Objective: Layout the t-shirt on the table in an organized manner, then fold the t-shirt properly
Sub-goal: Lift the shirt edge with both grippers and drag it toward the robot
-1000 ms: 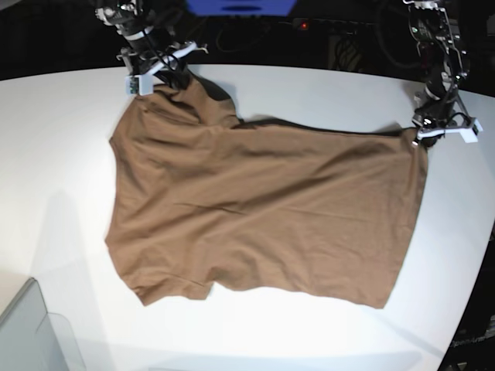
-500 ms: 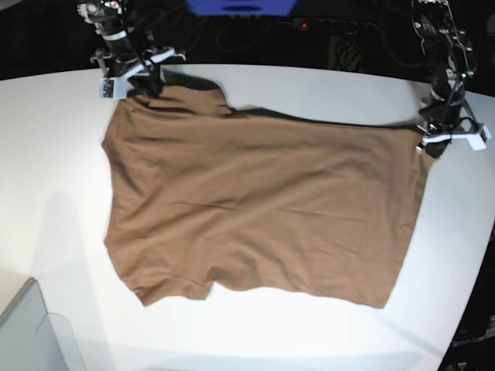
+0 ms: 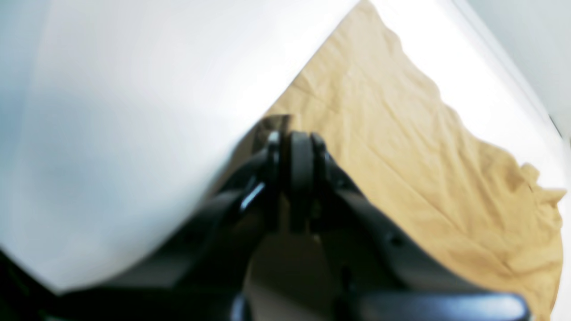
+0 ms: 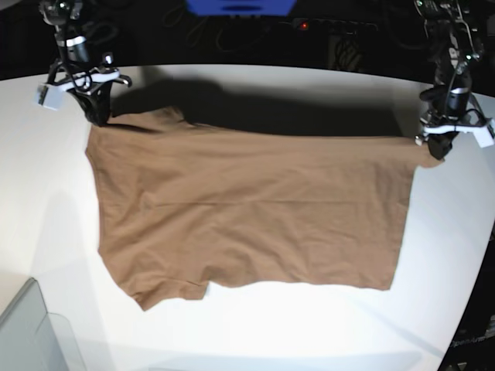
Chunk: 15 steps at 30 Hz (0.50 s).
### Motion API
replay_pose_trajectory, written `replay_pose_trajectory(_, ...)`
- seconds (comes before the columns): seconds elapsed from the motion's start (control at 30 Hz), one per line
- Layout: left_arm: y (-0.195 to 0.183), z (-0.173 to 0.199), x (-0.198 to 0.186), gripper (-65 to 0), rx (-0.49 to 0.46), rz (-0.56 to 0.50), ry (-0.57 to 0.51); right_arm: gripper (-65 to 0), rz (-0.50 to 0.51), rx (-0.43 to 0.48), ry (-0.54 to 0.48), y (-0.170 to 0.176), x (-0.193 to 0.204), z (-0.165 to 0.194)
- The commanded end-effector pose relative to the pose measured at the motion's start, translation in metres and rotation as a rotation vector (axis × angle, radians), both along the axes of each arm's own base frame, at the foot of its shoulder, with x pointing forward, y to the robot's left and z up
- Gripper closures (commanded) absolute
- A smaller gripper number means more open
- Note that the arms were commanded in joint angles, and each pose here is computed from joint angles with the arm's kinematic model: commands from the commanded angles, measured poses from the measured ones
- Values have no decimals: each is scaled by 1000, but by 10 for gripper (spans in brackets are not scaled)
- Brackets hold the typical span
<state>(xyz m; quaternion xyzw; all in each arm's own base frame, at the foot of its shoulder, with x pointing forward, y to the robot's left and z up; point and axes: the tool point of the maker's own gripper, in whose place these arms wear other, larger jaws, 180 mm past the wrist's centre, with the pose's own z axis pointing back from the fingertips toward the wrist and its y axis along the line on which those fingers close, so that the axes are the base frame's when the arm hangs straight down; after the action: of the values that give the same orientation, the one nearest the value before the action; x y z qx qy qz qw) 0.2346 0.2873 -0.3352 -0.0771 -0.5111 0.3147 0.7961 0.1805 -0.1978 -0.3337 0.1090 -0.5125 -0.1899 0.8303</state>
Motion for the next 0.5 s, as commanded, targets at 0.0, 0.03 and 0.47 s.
replay_pose_trajectory(0.0, 2, 13, 2, -1, 24, -3, -36, 0, -3, -8, -41, -3, 2, 11)
replay_pose_trajectory(0.03, 0, 13, -1, -1, 25, -10, -31, 0, 1, -6, -39, -3, 1, 10)
replay_pose_trajectory(0.47, 7, 31, 7, -1, 150, -57, -38, 0, 167, -28, -83, 16, 26, 20)
